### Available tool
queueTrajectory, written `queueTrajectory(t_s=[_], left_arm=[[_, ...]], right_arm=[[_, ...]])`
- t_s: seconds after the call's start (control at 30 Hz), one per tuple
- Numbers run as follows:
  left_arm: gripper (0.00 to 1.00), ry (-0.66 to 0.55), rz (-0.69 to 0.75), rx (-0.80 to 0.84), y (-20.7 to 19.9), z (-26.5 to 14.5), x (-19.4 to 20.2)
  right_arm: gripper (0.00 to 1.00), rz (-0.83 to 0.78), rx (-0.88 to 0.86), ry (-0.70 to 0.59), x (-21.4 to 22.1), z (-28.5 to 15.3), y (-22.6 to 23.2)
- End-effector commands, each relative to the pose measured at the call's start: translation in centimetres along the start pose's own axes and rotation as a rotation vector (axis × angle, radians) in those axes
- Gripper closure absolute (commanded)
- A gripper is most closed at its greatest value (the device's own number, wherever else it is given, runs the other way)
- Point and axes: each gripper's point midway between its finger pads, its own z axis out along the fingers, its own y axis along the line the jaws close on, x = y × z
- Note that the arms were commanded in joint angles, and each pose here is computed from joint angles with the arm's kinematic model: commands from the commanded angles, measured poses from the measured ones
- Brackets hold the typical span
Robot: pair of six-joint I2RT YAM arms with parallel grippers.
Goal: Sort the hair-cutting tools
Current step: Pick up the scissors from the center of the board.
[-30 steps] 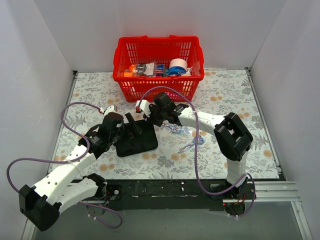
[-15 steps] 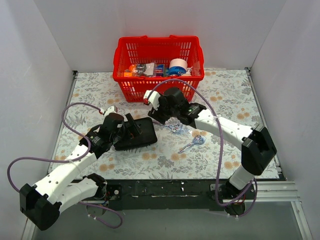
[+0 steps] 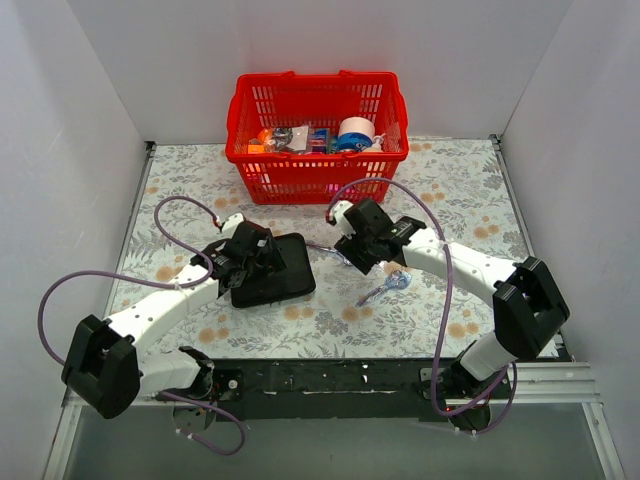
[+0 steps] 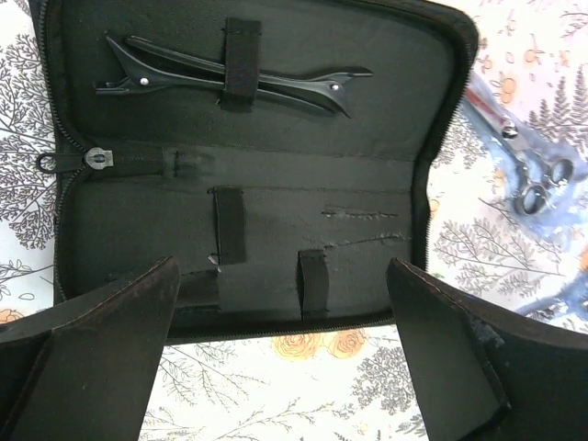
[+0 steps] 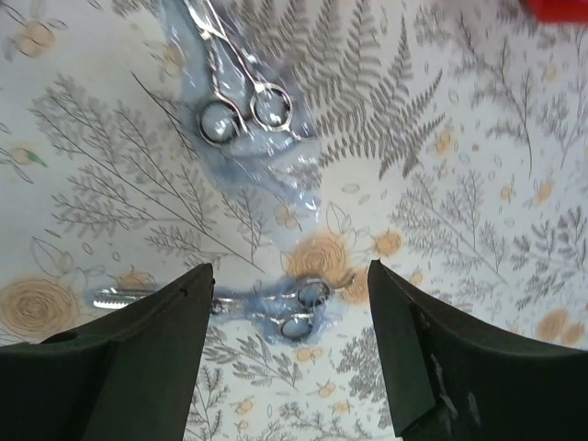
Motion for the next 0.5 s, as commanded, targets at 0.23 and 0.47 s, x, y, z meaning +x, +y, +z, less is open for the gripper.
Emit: queueTrajectory(t_s=[0.23,0.47], left_arm=[[0.03,0.029,-0.061,0.056,-1.6,0.5,0.4],[0.03,0.045,-0.059,0.087,-1.7,0.2,1.0]], right_arm=[[0.24,0.407,0.181,0.197,8.3,-1.1,-2.6],[0.24,0.691,0.268,0.192,11.0,0.4,-5.3]])
